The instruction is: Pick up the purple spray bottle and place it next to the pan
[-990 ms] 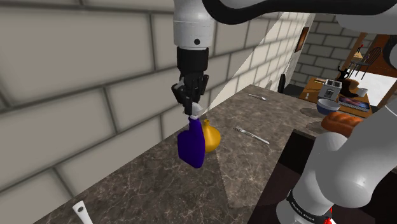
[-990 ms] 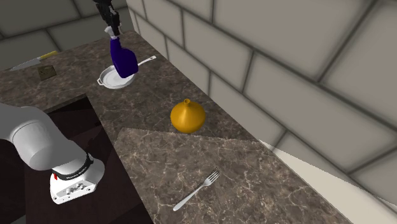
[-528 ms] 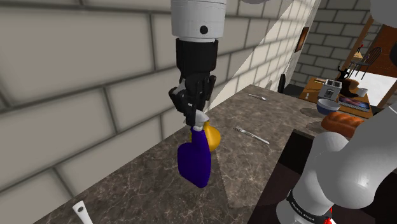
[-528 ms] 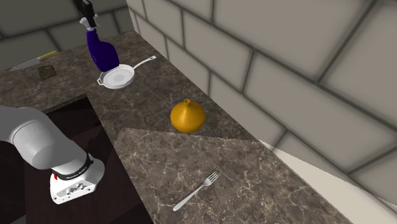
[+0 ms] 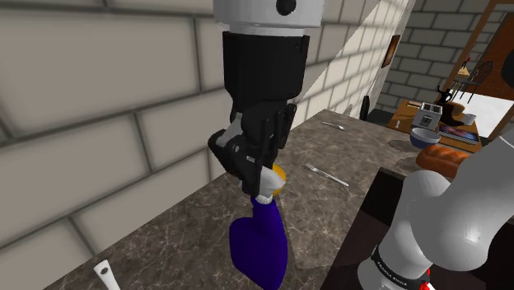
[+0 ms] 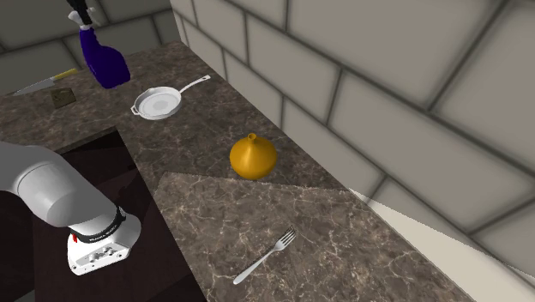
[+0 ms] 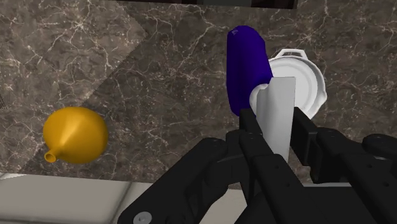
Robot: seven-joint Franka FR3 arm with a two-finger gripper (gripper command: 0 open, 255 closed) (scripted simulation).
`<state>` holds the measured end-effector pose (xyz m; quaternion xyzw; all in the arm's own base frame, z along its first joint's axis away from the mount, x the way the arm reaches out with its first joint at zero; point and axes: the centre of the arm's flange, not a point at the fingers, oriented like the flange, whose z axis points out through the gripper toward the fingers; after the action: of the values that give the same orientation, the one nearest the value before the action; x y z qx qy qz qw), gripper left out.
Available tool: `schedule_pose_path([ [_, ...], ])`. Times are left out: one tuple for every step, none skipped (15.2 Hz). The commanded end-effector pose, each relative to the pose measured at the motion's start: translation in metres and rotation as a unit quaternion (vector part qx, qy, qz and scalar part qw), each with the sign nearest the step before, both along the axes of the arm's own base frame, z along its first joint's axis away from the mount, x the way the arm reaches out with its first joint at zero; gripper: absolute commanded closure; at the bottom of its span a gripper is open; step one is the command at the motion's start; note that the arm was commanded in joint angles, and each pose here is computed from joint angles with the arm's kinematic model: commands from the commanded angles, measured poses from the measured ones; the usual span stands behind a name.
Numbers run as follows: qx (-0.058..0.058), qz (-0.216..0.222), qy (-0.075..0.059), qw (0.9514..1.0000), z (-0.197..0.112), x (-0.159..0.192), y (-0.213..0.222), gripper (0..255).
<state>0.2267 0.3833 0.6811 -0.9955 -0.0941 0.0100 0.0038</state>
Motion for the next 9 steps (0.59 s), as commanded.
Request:
schedule_pose_path([
  [0.000, -0.001, 0.000, 1.0000, 0.007, -0.021, 0.016, 255],
  [0.000, -0.001, 0.000, 1.0000, 0.010, -0.031, 0.025, 255],
  [0.000, -0.001, 0.000, 1.0000, 0.014, -0.040, 0.033, 255],
  [0.000, -0.001, 0.000, 1.0000, 0.018, -0.050, 0.041, 255],
  [0.000, -0.001, 0.000, 1.0000, 0.013, -0.050, 0.041, 255],
  [0.000, -0.001, 0.000, 1.0000, 0.007, -0.050, 0.041, 255],
  [0.000, -0.001, 0.000, 1.0000, 0.002, -0.050, 0.041, 255],
  [0.000, -0.001, 0.000, 1.0000, -0.003, -0.050, 0.041, 255],
  [0.000, -0.001, 0.000, 1.0000, -0.009, -0.050, 0.041, 255],
])
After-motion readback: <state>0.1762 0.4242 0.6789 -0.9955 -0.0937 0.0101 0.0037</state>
